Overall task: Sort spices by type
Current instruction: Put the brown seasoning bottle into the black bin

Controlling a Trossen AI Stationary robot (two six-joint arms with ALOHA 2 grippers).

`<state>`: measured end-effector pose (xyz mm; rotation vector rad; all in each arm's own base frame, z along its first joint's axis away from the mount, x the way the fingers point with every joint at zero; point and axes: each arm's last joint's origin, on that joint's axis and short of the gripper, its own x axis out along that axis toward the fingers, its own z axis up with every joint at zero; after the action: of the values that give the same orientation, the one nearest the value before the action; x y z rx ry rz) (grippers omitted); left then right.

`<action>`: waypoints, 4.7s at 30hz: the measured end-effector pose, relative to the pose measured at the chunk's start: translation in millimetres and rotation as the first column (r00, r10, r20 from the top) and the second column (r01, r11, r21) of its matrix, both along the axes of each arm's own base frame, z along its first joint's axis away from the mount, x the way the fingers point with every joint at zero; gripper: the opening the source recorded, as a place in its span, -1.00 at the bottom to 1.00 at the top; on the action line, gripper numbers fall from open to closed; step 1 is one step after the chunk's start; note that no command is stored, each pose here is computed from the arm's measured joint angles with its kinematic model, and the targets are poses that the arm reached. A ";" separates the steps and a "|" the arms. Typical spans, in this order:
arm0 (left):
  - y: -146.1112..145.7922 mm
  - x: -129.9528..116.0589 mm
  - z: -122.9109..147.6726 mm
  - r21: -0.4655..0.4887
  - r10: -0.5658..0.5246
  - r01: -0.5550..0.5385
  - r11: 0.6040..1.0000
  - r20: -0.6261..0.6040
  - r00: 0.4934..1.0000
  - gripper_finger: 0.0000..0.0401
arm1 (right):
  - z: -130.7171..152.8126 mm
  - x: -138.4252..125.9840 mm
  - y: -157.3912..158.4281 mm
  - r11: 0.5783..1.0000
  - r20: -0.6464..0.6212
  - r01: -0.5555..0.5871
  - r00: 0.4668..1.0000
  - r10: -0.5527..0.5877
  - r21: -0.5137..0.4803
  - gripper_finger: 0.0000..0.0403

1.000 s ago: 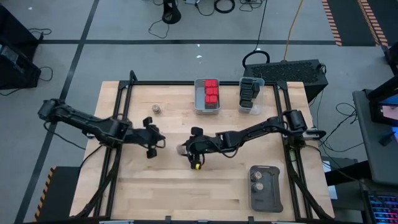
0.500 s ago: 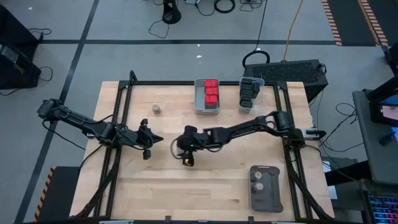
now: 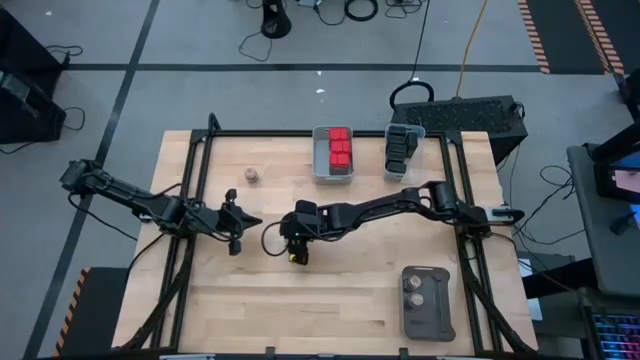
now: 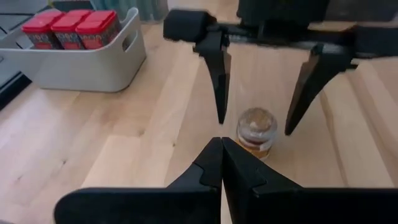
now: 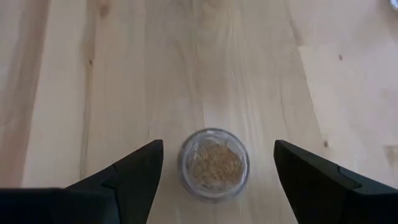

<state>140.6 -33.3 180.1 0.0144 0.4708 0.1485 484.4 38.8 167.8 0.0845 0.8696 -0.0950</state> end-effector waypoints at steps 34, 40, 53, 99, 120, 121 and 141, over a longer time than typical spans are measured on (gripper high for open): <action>-0.2 0.1 -0.1 -0.002 -0.003 0.003 1.000 -0.001 1.000 -0.96 | -9.6 1.8 0.4 1.000 -0.012 0.014 1.000 -0.014 0.011 0.07; -0.2 0.1 -0.1 -0.002 -0.004 0.004 1.000 -0.001 1.000 -0.96 | -9.6 1.8 0.3 1.000 -0.012 0.014 1.000 -0.014 0.011 0.06; -0.2 0.1 -0.1 -0.002 -0.004 0.004 1.000 -0.002 1.000 -0.96 | -6.3 0.6 0.4 1.000 -0.014 0.011 1.000 -0.010 0.015 -0.26; -1.8 1.6 3.6 -0.033 -0.040 0.041 0.999 0.033 0.999 -0.96 | 159.5 -249.6 174.5 0.926 -0.193 0.371 0.906 -0.377 -0.069 -0.22; -2.1 2.6 5.8 -0.041 -0.038 0.041 0.998 0.058 0.998 -0.96 | 86.0 -340.7 202.9 0.684 -0.221 0.718 0.651 -0.726 -0.129 -0.21; -2.1 2.6 5.7 -0.041 -0.038 0.040 0.998 0.058 0.998 -0.96 | 83.2 -343.3 203.0 0.674 -0.214 0.727 0.643 -0.735 -0.129 -0.21; -2.2 3.0 6.5 -0.044 -0.038 0.041 0.998 0.067 0.997 -0.96 | 21.1 -360.5 194.6 0.627 -0.194 0.774 0.604 -0.773 -0.086 -0.21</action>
<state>143.6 -35.5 186.6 -0.0254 0.4074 0.0994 123.9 233.4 188.9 0.4736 0.9978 -0.9522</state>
